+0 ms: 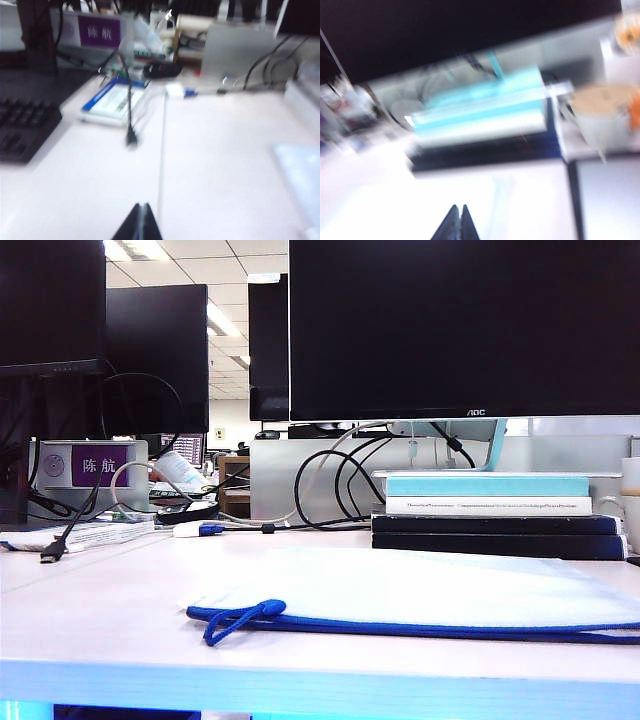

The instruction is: Pick up the transparent plastic file bag with a blue zipper and open its zipper.

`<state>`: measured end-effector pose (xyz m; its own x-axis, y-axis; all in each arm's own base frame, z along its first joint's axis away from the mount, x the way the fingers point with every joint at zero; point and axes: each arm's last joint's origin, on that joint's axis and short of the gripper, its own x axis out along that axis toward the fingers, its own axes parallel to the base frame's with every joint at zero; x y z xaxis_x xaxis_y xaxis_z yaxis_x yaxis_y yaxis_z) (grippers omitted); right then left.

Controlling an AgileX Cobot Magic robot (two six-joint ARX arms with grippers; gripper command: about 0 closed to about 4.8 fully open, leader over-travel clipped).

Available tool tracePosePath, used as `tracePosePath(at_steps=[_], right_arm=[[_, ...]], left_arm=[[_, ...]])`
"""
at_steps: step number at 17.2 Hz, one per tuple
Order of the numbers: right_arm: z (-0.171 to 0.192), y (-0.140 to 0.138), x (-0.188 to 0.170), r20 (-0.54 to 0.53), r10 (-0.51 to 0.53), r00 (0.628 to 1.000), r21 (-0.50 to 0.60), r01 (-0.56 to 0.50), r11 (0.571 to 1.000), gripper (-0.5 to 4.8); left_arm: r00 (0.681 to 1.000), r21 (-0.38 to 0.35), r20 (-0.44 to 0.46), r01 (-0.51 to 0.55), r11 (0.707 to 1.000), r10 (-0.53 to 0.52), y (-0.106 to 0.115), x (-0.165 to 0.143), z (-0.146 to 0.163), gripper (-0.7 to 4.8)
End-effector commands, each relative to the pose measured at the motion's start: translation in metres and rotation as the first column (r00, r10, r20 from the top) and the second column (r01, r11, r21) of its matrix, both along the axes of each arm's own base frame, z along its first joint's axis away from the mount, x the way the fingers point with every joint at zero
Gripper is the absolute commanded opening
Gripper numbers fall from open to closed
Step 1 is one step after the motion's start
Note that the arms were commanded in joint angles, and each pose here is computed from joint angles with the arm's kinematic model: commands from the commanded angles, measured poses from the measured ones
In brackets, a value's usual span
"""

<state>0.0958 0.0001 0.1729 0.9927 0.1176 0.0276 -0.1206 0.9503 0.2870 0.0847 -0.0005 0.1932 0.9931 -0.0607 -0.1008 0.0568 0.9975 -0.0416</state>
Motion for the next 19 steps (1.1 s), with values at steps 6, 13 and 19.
tracePosePath(at_steps=[6,13,19], right_arm=[[-0.016,-0.01,0.0,-0.086,-0.349,0.933,-0.186,0.329,0.926,-0.03],[-0.02,-0.01,0.0,-0.129,-0.338,0.932,-0.197,0.31,0.93,0.0],[-0.02,-0.009,0.0,-0.13,-0.302,0.944,-0.186,0.276,0.943,-0.01]], left_arm=[[0.995,0.028,0.02,-0.102,0.994,0.101,0.003,0.007,-0.019,-0.06],[1.0,0.022,0.021,-0.014,1.0,0.013,0.001,0.012,-0.036,-0.06],[0.993,0.004,-0.064,-0.104,0.995,0.104,0.003,0.011,-0.044,-0.06]])
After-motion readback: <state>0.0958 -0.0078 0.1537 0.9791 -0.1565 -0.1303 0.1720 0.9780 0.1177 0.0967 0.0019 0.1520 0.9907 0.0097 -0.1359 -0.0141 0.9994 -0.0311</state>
